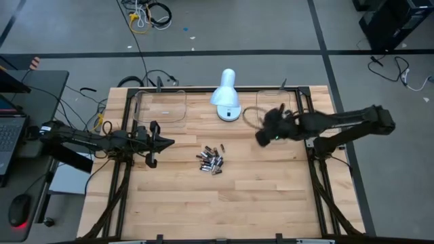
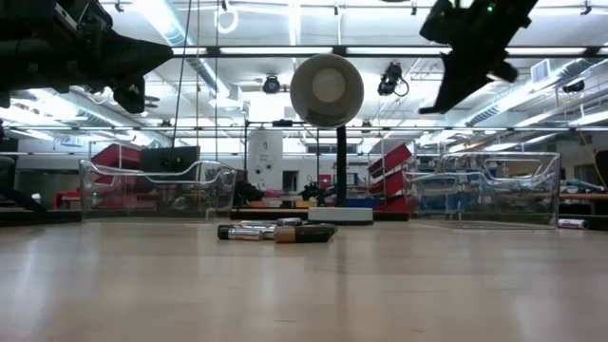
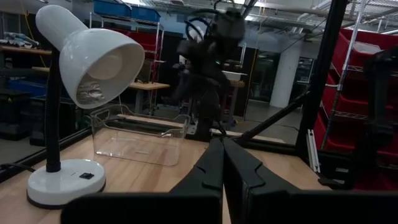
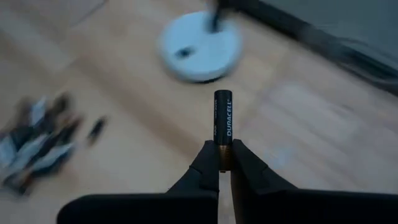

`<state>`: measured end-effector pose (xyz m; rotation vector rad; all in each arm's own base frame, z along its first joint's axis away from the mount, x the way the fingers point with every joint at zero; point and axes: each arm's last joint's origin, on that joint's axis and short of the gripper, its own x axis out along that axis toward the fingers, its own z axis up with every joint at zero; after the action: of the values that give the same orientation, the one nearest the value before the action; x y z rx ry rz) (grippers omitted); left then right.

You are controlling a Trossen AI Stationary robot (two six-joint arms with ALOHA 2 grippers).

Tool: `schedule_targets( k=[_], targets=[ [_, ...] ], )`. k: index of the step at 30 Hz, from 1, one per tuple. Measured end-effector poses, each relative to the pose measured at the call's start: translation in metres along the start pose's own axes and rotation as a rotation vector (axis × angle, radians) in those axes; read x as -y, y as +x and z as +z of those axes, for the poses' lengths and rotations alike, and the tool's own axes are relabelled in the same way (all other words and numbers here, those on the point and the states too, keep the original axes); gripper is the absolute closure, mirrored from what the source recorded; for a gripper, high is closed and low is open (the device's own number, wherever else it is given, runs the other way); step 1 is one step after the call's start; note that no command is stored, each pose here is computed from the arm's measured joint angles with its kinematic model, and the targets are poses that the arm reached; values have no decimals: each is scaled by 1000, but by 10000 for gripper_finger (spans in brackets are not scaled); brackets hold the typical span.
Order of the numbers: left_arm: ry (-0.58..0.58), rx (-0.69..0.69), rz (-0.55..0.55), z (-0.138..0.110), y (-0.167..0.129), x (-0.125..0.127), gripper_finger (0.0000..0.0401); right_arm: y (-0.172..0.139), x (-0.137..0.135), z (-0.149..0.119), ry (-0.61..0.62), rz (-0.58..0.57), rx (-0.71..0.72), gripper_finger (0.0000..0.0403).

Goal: Sort batteries
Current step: Put the black battery in the transparent bin

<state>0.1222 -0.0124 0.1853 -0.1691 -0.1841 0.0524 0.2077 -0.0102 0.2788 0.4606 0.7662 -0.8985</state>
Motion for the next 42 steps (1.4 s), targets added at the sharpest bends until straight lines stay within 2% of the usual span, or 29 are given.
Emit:
schedule_targets(
  k=[4, 9, 16, 23, 30, 42],
  targets=[
    [0, 0, 0, 0, 0, 0, 399, 2, 23, 10, 131, -91, -4, 394],
    [0, 0, 0, 0, 0, 0, 399, 17, 37, 19, 183, -190, -24, 394],
    [-7, 1, 0, 0, 0, 0, 399, 51, 55, 11, 225, -297, -117, 394],
    [-8, 1, 0, 0, 0, 0, 399, 81, 65, 1, 276, -212, -124, 394],
    [-7, 1, 0, 0, 0, 0, 399, 102, 74, -4, 334, -142, -70, 394],
    [-8, 1, 0, 0, 0, 0, 399, 119, 93, -15, 385, -175, -44, 394]
  ],
)
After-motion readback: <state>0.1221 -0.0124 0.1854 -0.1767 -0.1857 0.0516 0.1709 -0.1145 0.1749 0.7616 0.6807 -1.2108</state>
